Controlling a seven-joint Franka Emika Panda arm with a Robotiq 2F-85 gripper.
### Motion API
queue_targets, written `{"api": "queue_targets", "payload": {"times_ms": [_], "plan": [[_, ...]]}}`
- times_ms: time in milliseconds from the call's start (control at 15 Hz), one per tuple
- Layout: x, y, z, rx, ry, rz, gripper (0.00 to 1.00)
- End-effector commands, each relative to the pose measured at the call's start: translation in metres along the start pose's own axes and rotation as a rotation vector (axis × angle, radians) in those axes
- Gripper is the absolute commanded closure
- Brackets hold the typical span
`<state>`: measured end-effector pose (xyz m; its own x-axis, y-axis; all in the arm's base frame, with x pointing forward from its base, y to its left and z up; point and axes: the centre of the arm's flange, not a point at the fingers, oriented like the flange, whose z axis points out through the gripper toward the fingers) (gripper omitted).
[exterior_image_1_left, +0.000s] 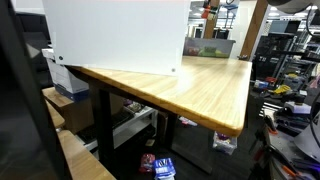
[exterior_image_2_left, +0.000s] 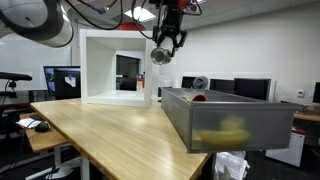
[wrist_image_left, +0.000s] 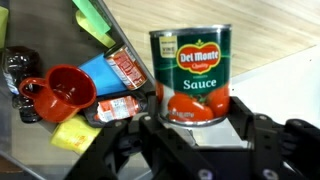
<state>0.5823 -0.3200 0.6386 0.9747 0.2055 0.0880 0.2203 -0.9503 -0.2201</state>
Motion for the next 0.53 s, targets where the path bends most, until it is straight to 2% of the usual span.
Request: {"api": "queue_targets", "payload": {"times_ms": [0,467], "plan": [[-0.018,-0.015,0.041,0.029,-0.053,-0.061,0.56],[-0.005,-0.007,0.091,0.013,-0.154,-0.117,0.56]]}}
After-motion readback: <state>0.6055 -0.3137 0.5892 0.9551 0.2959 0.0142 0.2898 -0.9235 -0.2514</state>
